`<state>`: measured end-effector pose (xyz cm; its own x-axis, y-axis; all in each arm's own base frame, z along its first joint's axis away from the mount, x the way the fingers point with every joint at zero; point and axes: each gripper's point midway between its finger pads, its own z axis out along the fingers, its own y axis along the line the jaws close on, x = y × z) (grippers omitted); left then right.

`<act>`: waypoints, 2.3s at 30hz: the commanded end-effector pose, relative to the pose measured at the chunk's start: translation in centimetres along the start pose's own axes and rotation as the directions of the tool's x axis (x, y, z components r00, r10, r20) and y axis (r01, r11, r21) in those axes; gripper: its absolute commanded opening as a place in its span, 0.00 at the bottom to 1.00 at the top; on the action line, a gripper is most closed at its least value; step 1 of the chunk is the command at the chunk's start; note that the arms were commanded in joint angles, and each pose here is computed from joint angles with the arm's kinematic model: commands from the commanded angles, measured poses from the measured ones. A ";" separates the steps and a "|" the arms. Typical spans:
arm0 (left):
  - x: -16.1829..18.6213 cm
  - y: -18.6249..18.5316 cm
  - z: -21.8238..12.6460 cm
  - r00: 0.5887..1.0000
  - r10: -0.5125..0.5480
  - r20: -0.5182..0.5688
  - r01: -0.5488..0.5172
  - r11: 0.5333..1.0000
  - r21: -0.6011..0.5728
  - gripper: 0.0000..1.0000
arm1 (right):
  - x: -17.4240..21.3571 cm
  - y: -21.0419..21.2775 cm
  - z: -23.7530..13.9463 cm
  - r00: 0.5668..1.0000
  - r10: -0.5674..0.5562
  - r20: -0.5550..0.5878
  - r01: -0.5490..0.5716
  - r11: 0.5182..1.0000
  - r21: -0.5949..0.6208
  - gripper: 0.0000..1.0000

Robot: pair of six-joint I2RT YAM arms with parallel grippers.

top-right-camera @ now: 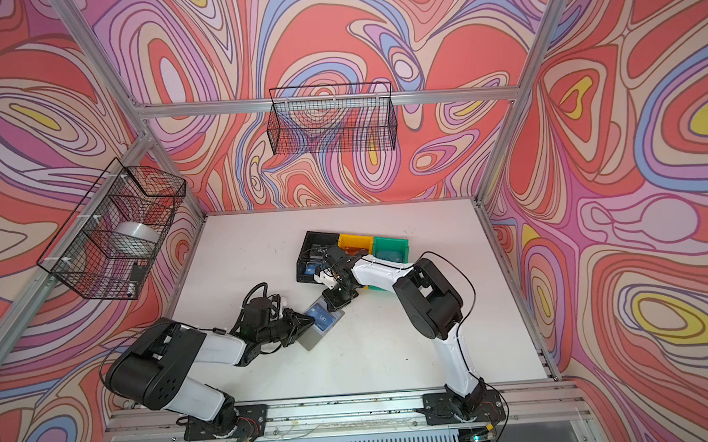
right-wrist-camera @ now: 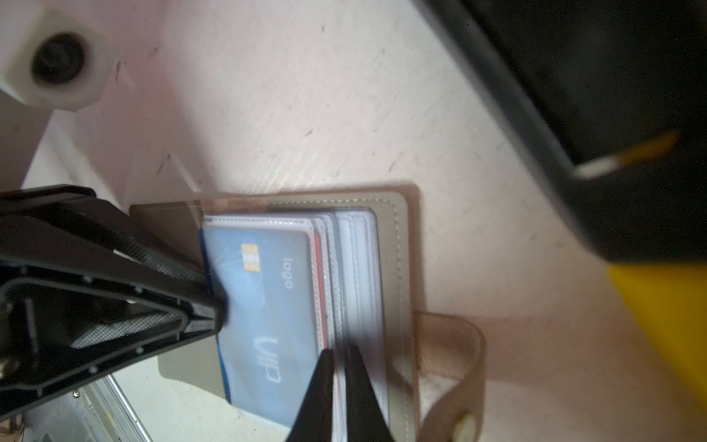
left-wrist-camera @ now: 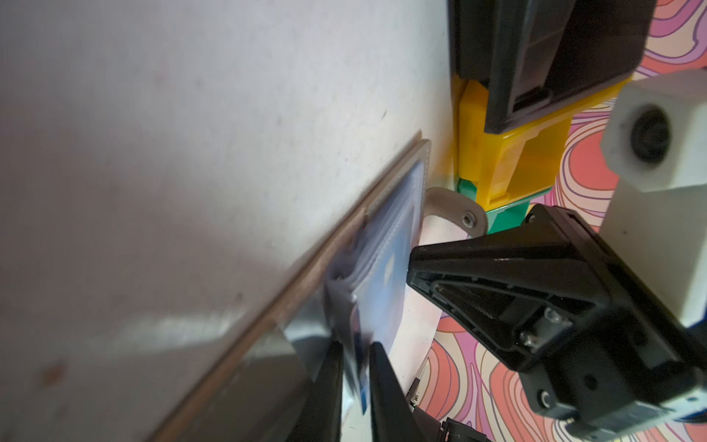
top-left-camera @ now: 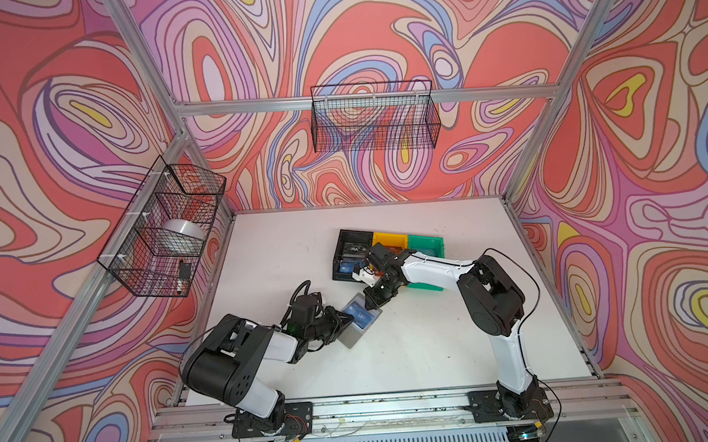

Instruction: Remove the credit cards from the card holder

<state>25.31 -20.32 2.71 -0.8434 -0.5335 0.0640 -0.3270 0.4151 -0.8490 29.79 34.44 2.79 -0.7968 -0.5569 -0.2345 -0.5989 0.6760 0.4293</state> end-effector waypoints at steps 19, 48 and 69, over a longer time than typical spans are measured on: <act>0.5 1.7 -1.8 0.999 0.033 0.033 -0.029 0.993 -0.116 0.18 | -0.7 0.5 -1.4 0.998 -0.060 -0.003 0.060 0.997 0.056 0.10; 0.2 1.3 -1.1 0.999 0.025 0.031 -0.022 0.997 -0.072 0.17 | 0.0 -0.7 0.3 0.997 -0.069 -0.040 0.072 0.992 0.099 0.09; 0.1 0.4 -0.8 0.999 0.038 0.030 -0.037 0.999 -0.036 0.17 | 1.2 -0.1 1.2 0.997 -0.056 -0.059 0.060 0.995 0.079 0.09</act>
<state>24.81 -19.39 2.73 -0.8379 -0.5456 0.0166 -0.3193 0.4653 -0.8256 30.57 34.51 2.68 -0.7527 -0.6024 -0.2656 -0.6581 0.6762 0.3312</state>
